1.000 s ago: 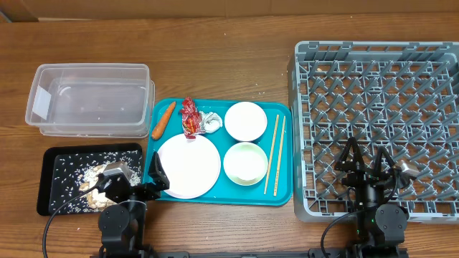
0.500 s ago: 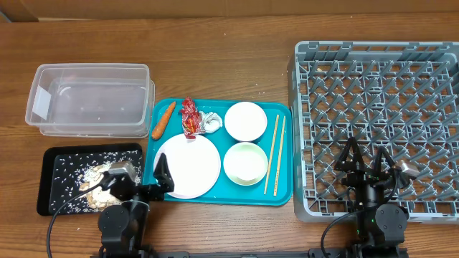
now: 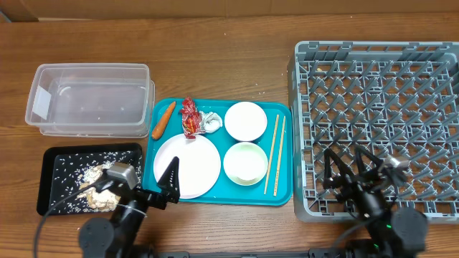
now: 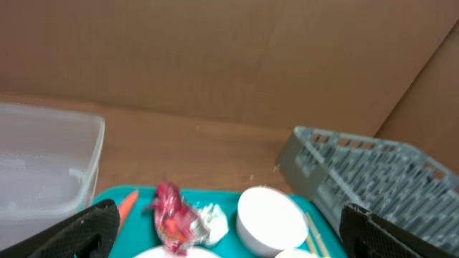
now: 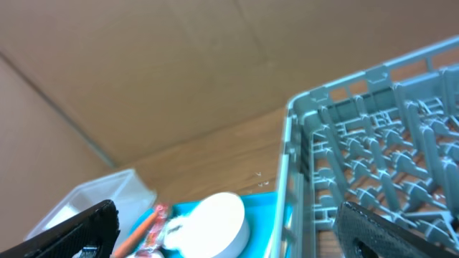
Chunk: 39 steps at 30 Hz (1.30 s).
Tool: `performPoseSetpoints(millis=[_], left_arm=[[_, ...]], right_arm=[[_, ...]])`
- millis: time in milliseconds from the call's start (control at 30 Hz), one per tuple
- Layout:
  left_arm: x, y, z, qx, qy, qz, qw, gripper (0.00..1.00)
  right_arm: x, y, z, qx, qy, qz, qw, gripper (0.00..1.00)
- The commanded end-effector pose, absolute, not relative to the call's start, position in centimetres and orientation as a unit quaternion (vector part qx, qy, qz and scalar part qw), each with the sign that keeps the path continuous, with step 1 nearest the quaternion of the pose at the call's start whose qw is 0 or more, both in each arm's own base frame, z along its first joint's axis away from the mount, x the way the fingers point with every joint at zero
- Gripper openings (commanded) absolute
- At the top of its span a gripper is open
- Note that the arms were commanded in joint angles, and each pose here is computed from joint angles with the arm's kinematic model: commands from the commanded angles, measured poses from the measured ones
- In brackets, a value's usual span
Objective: Sort waste into correct bins and load items into the dishwasher
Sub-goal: 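Reach the left gripper to the white cup on the teal tray and grasp it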
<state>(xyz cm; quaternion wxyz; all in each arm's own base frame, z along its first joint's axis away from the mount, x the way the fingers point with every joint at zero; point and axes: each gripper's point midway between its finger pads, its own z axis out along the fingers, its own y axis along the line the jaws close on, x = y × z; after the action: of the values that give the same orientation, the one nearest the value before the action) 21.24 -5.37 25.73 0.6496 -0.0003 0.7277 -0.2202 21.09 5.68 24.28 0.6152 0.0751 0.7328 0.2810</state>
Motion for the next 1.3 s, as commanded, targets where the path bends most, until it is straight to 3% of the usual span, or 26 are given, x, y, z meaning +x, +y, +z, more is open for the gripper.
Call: performPoseSetpoints(millis=[0,267,500,667,867,967,1033,1133,1267], left_arm=[[21.5,-5.3,28.7,0.008,0.74,-0.208,0.639,1.0],[24.1,-6.6,30.0,-0.003,0.84,-0.232,0.49,1.0],[26.0,-9.8,28.3,-0.008,0.87,-0.319,0.376,1.0],[24.9,-13.7,27.1,0.076,0.861,-0.402,0.301,1.0],[24.9,-16.9,22.4,0.119,0.903,-0.339,0.238,1.0],[25.0,-19.1,20.2,0.16,0.915,-0.289,0.23,0.84],[25.3,-20.1,18.6,0.181,0.925,-0.239,0.232,0.91],[25.8,-20.8,15.7,0.206,0.938,-0.153,0.232,0.84],[25.7,-21.9,12.5,0.231,0.945,-0.107,0.204,0.82]], right_arm=[[19.9,6.4,27.9,0.048,0.747,0.284,0.6,1.0],[21.2,6.0,26.9,0.111,0.87,0.243,0.415,1.0],[24.5,7.5,24.3,0.118,0.903,0.265,0.318,1.0],[25.5,7.7,22.1,0.128,0.917,0.263,0.27,1.0],[25.9,7.0,21.2,0.14,0.924,0.24,0.263,1.0],[25.9,6.0,21.2,0.155,0.925,0.215,0.272,1.0],[25.9,5.8,21.5,0.156,0.925,0.211,0.276,1.0],[26.0,5.4,21.8,0.16,0.924,0.2,0.285,1.0],[25.8,5.3,21.7,0.161,0.925,0.198,0.281,1.0]])
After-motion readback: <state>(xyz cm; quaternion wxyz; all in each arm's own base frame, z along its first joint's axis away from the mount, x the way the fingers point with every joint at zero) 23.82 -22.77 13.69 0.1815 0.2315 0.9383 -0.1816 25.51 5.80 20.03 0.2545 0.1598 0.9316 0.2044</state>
